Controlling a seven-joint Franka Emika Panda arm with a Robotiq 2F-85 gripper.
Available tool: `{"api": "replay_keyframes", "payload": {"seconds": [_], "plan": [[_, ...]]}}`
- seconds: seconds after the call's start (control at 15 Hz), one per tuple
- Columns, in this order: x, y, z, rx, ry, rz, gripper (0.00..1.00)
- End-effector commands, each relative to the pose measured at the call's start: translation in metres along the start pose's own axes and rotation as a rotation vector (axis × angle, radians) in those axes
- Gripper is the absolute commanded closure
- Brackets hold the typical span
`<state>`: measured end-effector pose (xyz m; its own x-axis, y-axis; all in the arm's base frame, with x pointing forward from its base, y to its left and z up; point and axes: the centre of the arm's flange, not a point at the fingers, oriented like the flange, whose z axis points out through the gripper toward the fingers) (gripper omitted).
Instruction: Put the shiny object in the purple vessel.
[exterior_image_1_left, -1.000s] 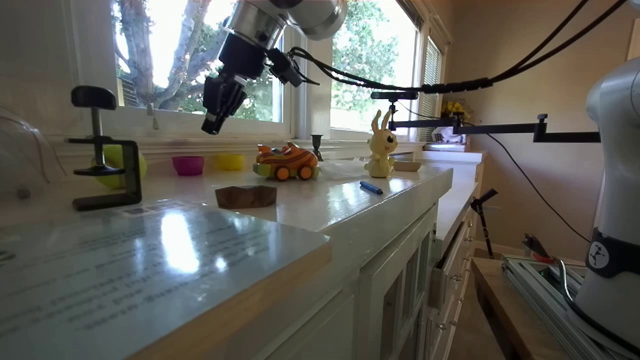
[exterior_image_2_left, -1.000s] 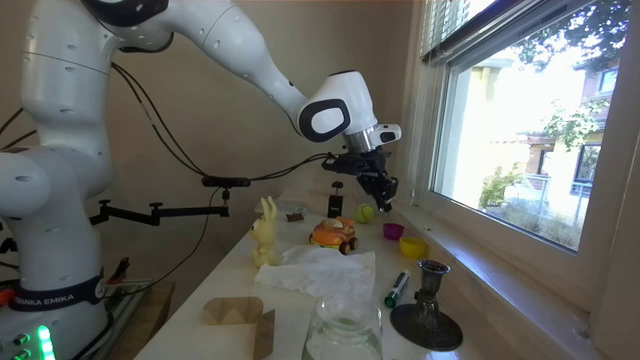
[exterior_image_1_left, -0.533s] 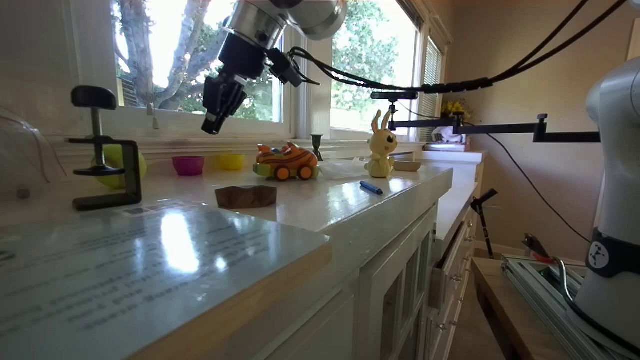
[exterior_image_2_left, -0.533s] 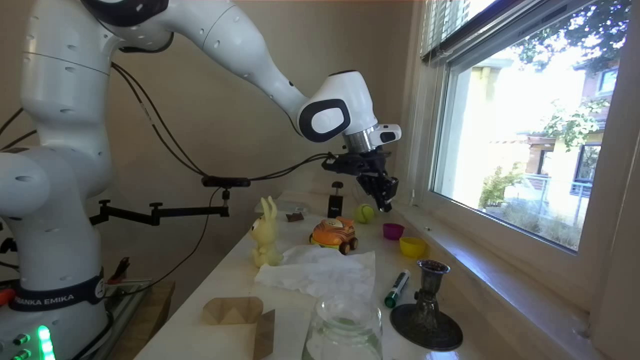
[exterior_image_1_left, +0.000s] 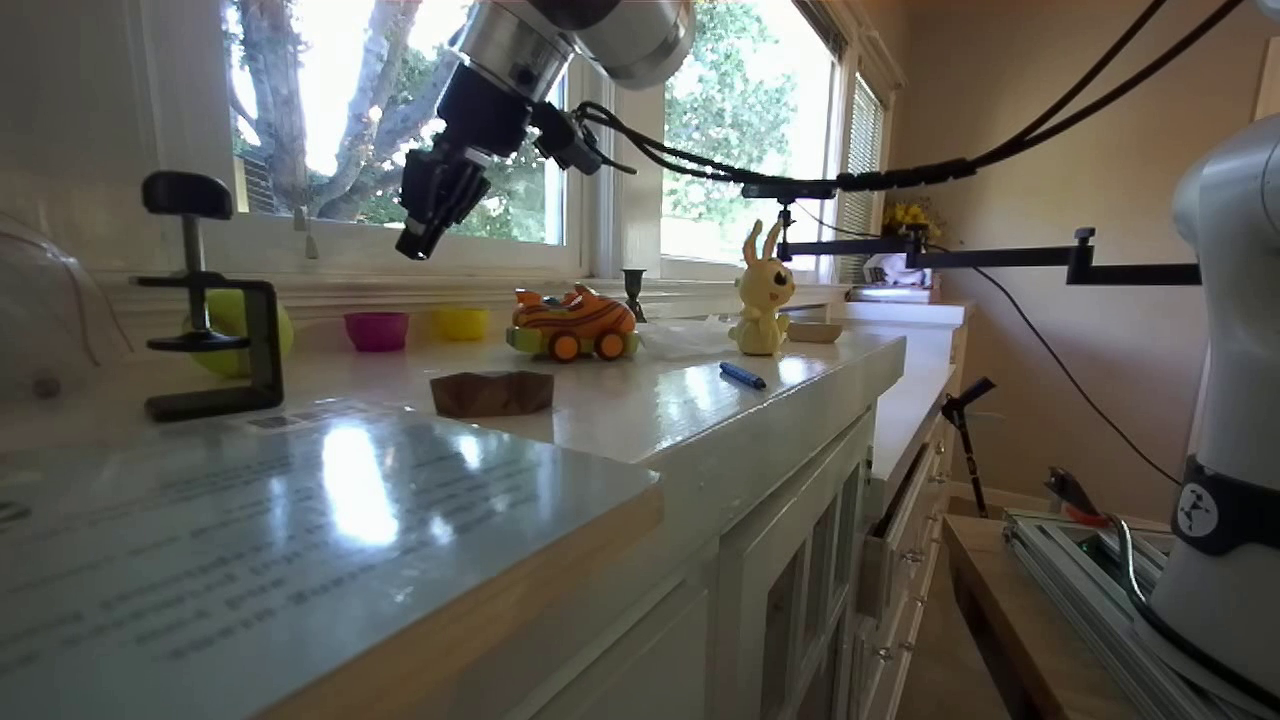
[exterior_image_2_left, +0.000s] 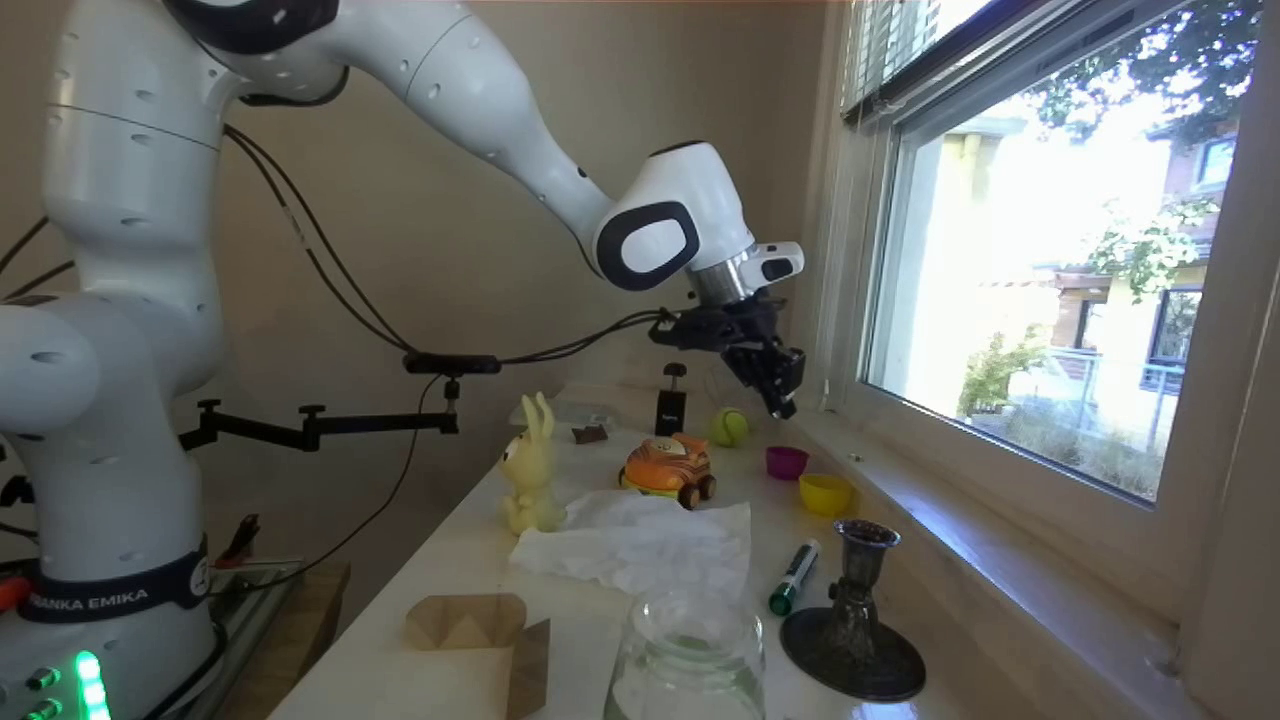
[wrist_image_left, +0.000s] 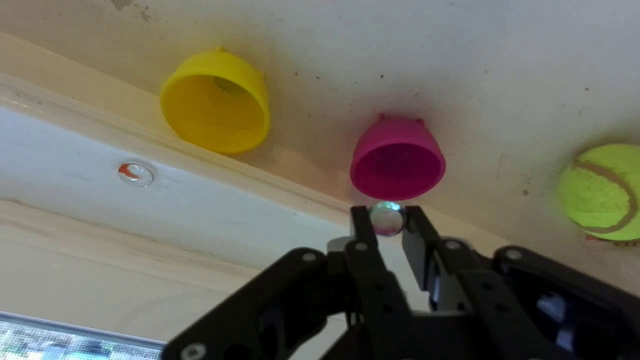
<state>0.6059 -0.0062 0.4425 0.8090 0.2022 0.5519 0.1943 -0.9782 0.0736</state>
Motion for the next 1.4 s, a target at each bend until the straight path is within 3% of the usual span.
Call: {"api": "replay_keyframes", "payload": {"seconds": [0.0,1.2,1.27,1.33], "plan": [[-0.0015,0.0015,0.0017,-0.026,0.039,-0.005,0.95],[0.0002,-0.0061,0.0029,0.028,0.051,0.03,0.95],[0.0002,-0.006,0.0029,0.029,0.051,0.026,0.54],[0.0002,-0.0062,0.0029,0.031,0.051,0.025,0.53]]}}
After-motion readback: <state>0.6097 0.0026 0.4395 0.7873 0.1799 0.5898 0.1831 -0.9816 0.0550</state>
